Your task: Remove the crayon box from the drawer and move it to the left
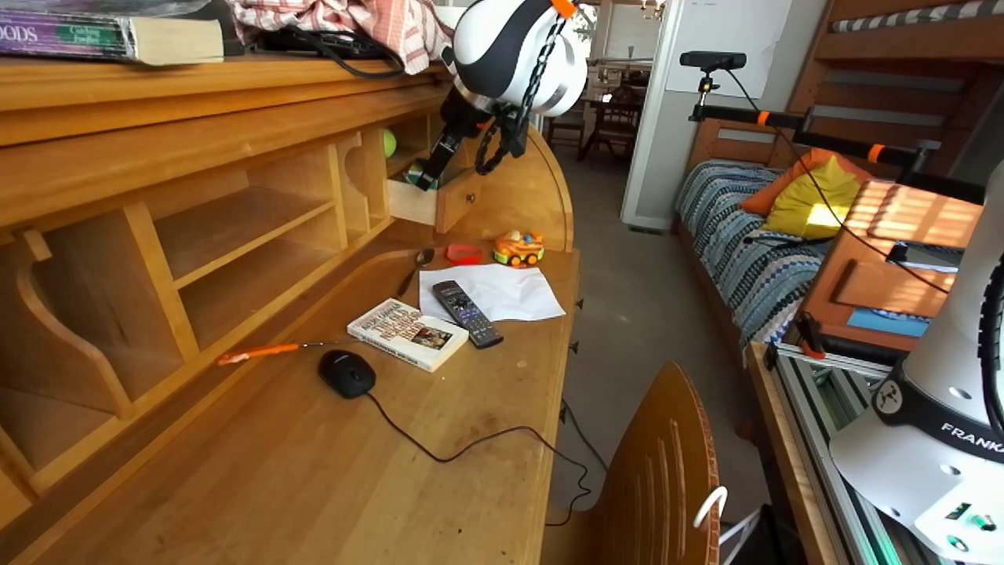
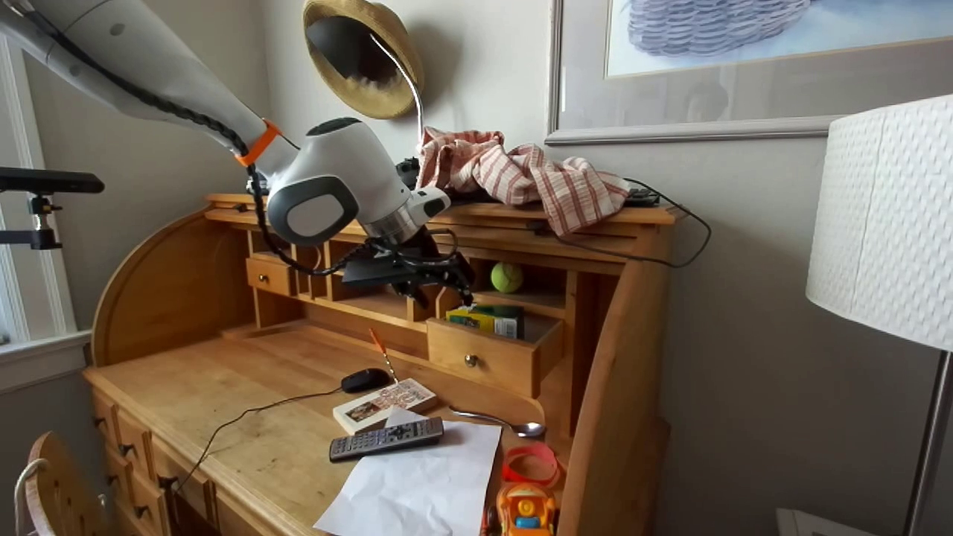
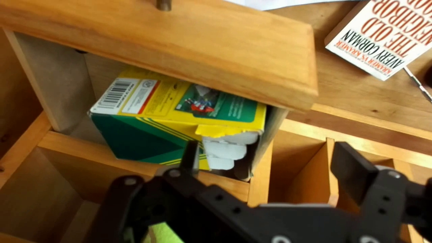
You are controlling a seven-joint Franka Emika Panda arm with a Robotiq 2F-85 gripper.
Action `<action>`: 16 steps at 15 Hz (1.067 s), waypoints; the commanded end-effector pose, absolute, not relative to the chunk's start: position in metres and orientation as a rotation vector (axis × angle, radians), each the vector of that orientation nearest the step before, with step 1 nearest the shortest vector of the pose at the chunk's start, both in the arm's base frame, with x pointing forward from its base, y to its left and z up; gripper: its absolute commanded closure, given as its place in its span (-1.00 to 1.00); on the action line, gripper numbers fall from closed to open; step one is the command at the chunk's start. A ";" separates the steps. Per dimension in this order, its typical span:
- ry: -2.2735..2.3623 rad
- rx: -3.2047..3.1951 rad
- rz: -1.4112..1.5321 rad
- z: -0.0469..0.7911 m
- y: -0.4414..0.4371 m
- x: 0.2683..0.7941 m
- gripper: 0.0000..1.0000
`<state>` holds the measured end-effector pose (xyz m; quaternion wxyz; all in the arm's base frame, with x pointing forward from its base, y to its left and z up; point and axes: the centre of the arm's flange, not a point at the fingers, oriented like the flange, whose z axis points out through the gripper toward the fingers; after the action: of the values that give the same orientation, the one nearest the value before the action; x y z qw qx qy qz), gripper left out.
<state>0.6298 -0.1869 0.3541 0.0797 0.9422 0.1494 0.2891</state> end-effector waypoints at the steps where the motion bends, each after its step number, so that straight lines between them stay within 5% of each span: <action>1: 0.436 2.821 0.907 0.343 -0.195 0.630 -0.84; 2: 0.433 2.824 0.910 0.341 -0.196 0.630 -0.48; 11: 0.417 2.827 0.931 0.343 -0.200 0.633 0.88; 16: 0.399 2.857 0.909 0.343 -0.197 0.633 1.00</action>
<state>0.6329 -0.1920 0.3531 0.0686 0.9391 0.1413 0.3057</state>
